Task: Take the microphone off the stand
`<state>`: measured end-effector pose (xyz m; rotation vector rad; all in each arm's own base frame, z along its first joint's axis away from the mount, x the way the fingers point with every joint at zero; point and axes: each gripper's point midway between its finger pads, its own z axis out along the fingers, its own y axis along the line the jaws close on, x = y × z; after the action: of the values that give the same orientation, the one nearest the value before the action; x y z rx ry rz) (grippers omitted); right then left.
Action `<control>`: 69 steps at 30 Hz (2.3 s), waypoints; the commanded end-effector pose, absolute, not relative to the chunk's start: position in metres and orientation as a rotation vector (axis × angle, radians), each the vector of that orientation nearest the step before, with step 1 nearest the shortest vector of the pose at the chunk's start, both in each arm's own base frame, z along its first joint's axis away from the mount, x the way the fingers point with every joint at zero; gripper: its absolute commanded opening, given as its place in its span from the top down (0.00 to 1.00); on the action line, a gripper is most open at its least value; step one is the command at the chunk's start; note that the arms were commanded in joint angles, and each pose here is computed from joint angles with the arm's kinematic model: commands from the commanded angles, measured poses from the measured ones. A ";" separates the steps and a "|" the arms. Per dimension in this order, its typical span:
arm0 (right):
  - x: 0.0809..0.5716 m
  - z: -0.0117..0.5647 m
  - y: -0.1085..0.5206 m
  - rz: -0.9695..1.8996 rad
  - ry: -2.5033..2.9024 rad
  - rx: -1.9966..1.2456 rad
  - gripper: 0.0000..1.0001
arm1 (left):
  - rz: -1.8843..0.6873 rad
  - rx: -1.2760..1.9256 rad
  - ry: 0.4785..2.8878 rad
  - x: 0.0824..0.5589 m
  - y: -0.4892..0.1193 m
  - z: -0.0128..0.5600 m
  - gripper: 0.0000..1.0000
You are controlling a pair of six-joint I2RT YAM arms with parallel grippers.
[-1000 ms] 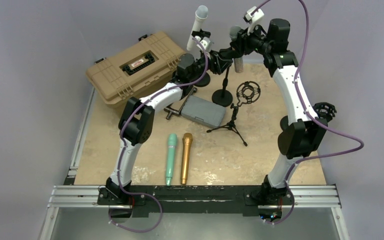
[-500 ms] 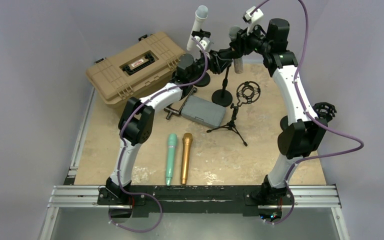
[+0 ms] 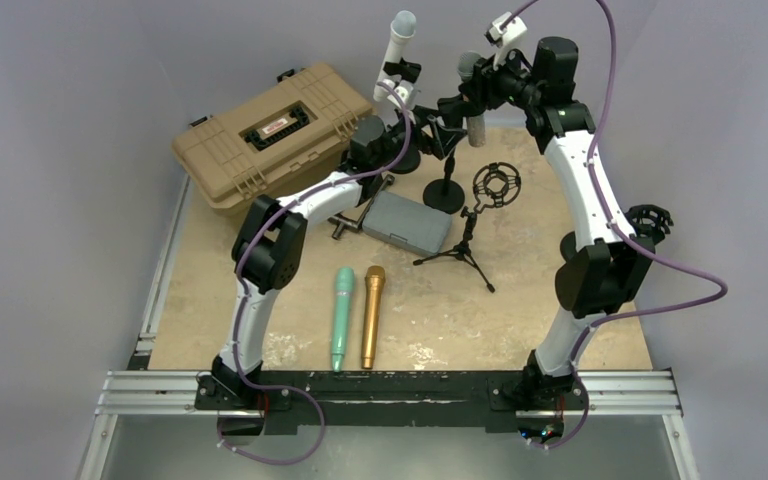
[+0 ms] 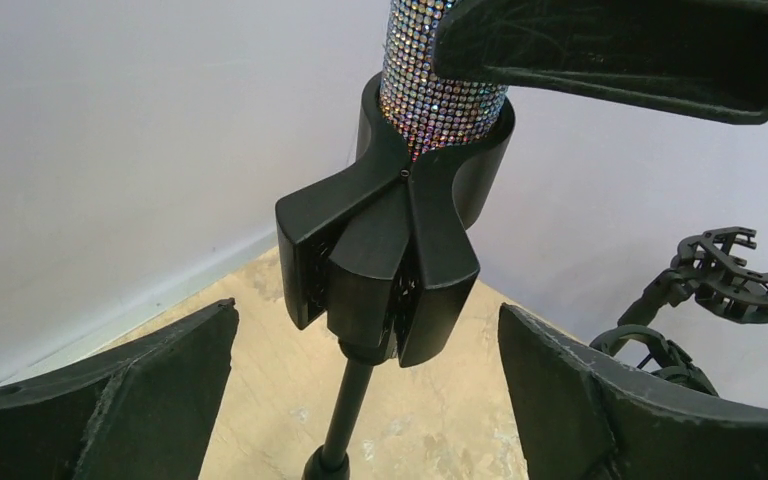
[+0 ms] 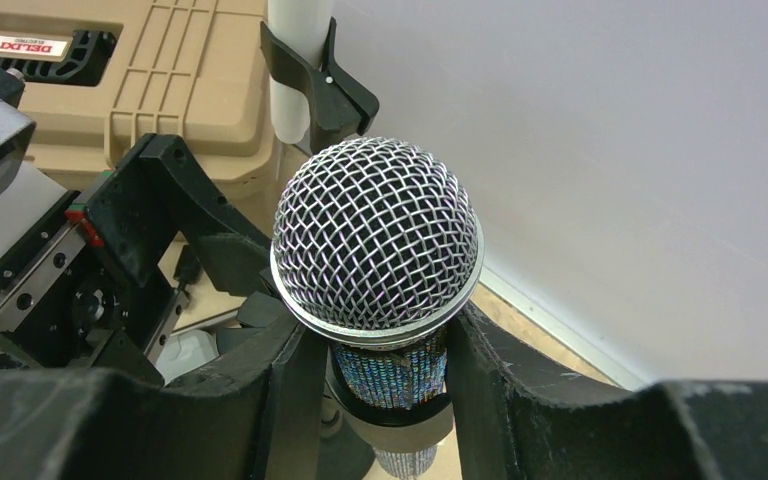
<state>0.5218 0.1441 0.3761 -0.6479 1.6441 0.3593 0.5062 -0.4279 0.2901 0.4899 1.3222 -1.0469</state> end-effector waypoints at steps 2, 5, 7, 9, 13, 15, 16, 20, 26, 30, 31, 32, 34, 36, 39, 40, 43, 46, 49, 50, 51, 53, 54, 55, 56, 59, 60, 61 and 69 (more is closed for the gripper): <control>0.515 0.387 0.148 0.383 1.641 -0.631 1.00 | -1.042 0.469 1.171 0.498 -0.416 0.343 0.03; 0.515 0.387 0.148 0.380 1.644 -0.632 1.00 | -1.022 0.472 1.162 0.500 -0.415 0.344 0.11; 0.515 0.386 0.148 0.379 1.646 -0.632 1.00 | -1.012 0.468 1.155 0.502 -0.414 0.346 0.21; 0.516 0.385 0.148 0.379 1.647 -0.633 1.00 | -1.006 0.466 1.156 0.505 -0.414 0.347 0.28; 0.516 0.384 0.148 0.380 1.651 -0.634 1.00 | -0.997 0.460 1.157 0.508 -0.415 0.344 0.31; 0.517 0.384 0.147 0.378 1.652 -0.632 1.00 | -0.991 0.455 1.157 0.509 -0.414 0.346 0.31; 0.517 0.385 0.148 0.378 1.651 -0.632 1.00 | -0.988 0.449 1.160 0.510 -0.414 0.346 0.29; 0.517 0.385 0.148 0.381 1.652 -0.635 1.00 | -0.987 0.449 1.161 0.510 -0.414 0.350 0.22; 0.517 0.383 0.148 0.381 1.657 -0.635 1.00 | -0.998 0.456 1.157 0.510 -0.416 0.353 0.40; 0.518 0.382 0.147 0.377 1.660 -0.634 1.00 | -1.035 0.488 1.175 0.506 -0.421 0.352 0.97; 0.518 0.383 0.147 0.375 1.659 -0.632 1.00 | -1.040 0.487 1.182 0.506 -0.421 0.351 1.00; 0.518 0.384 0.146 0.373 1.658 -0.631 1.00 | -1.046 0.489 1.182 0.504 -0.421 0.349 1.00; 0.518 0.385 0.146 0.370 1.655 -0.630 1.00 | -1.050 0.487 1.189 0.502 -0.419 0.343 1.00; 0.518 0.388 0.146 0.366 1.649 -0.625 1.00 | -1.055 0.486 1.203 0.500 -0.419 0.338 1.00; 0.519 0.394 0.145 0.360 1.638 -0.606 1.00 | -1.056 0.478 1.214 0.499 -0.418 0.334 1.00; 0.520 0.398 0.142 0.345 1.634 -0.584 1.00 | -1.058 0.476 1.215 0.499 -0.418 0.334 1.00; 0.523 0.423 0.131 0.294 1.601 -0.503 1.00 | -1.065 0.481 1.221 0.498 -0.418 0.333 1.00; 0.522 0.466 0.110 0.208 1.534 -0.367 1.00 | -1.068 0.488 1.228 0.498 -0.419 0.330 1.00; 0.512 0.513 0.090 0.157 1.422 -0.218 1.00 | -1.074 0.497 1.235 0.496 -0.421 0.327 1.00; 0.505 0.527 0.086 0.160 1.380 -0.177 1.00 | -1.074 0.499 1.241 0.496 -0.422 0.325 1.00; 0.498 0.541 0.080 0.161 1.338 -0.133 1.00 | -1.075 0.502 1.246 0.495 -0.423 0.324 1.00; 0.486 0.555 0.071 0.161 1.293 -0.058 1.00 | -1.074 0.514 1.258 0.493 -0.426 0.322 1.00; 0.481 0.559 0.064 0.139 1.276 -0.025 1.00 | -1.072 0.520 1.259 0.492 -0.427 0.323 1.00; 0.475 0.563 0.060 0.135 1.254 -0.001 1.00 | -1.069 0.528 1.264 0.490 -0.428 0.322 1.00; 0.469 0.566 0.055 0.128 1.232 0.027 1.00 | -1.064 0.534 1.268 0.489 -0.429 0.321 1.00; 0.464 0.572 0.048 0.115 1.177 0.063 1.00 | -1.057 0.534 1.275 0.487 -0.430 0.319 1.00; 0.467 0.574 0.051 0.125 1.168 0.051 1.00 | -1.060 0.537 1.274 0.487 -0.430 0.319 1.00; 0.472 0.573 0.059 0.133 1.172 0.004 1.00 | -1.062 0.542 1.274 0.486 -0.430 0.318 1.00; 0.496 0.543 0.113 0.138 1.275 -0.462 1.00 | -1.076 0.575 1.296 0.487 -0.433 0.306 1.00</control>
<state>0.5156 0.1195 0.4308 -0.3154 1.6385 0.2477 0.4950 -0.4321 0.3206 0.4973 1.2495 -1.0483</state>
